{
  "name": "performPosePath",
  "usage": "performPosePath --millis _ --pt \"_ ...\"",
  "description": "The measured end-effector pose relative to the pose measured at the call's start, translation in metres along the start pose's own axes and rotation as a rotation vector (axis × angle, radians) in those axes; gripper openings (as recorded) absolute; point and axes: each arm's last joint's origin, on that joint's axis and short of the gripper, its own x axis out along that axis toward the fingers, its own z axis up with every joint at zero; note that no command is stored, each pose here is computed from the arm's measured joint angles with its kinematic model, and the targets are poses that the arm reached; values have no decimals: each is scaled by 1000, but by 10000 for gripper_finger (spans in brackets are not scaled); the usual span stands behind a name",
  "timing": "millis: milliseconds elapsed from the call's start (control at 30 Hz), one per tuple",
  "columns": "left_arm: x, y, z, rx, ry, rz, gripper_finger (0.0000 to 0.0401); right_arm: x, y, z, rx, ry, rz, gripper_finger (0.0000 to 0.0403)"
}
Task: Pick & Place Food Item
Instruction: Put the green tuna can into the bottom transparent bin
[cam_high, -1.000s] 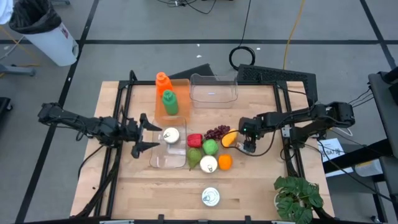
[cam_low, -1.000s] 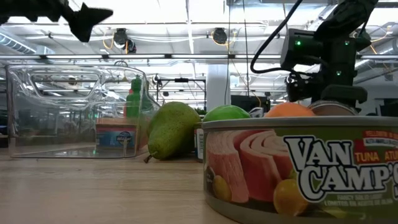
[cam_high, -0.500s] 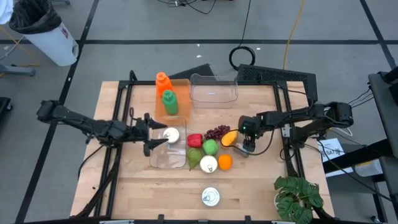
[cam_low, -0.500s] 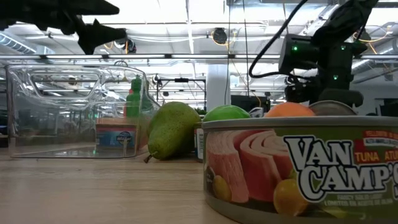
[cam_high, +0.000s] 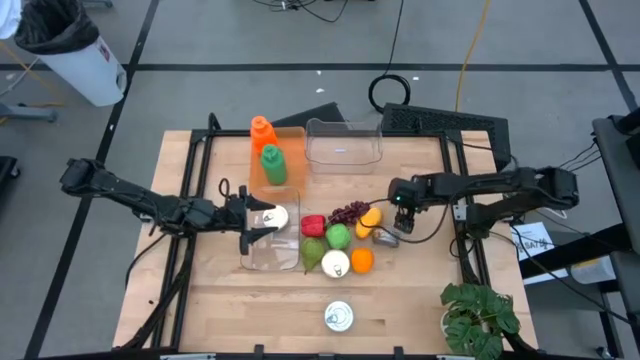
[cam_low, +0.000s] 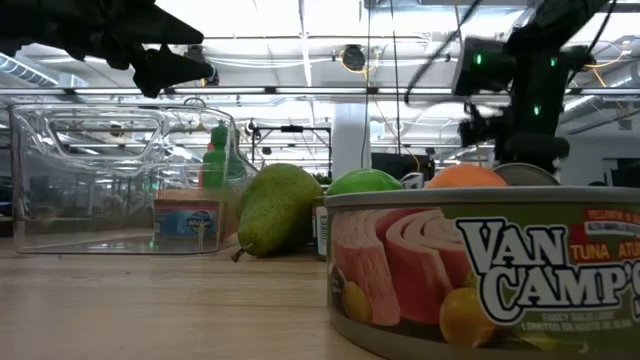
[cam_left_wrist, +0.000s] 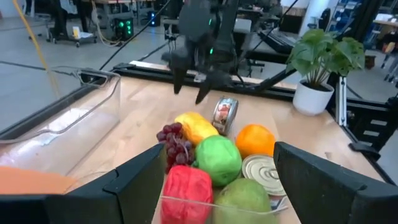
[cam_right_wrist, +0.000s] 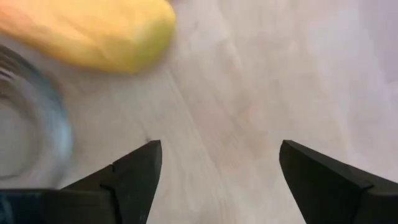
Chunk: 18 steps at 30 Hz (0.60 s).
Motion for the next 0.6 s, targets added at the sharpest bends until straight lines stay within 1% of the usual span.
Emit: performPosePath --millis 100,233,300,433,500,600 --pt "0 0 0 -2 -5 6 306 -24 0 -1 35 -51 28 308" --pt "0 0 0 -1 -4 6 305 -47 13 -8 59 -141 186 308" --pt "0 0 0 -1 -4 6 306 -55 23 -13 46 -162 228 308" --pt "0 0 0 0 -3 6 306 -63 49 -22 -12 -235 243 308" --pt "0 0 0 11 -4 6 306 -63 63 -26 -63 -258 222 308" --pt "0 0 0 12 -4 6 305 -58 80 -33 -107 -267 169 308"
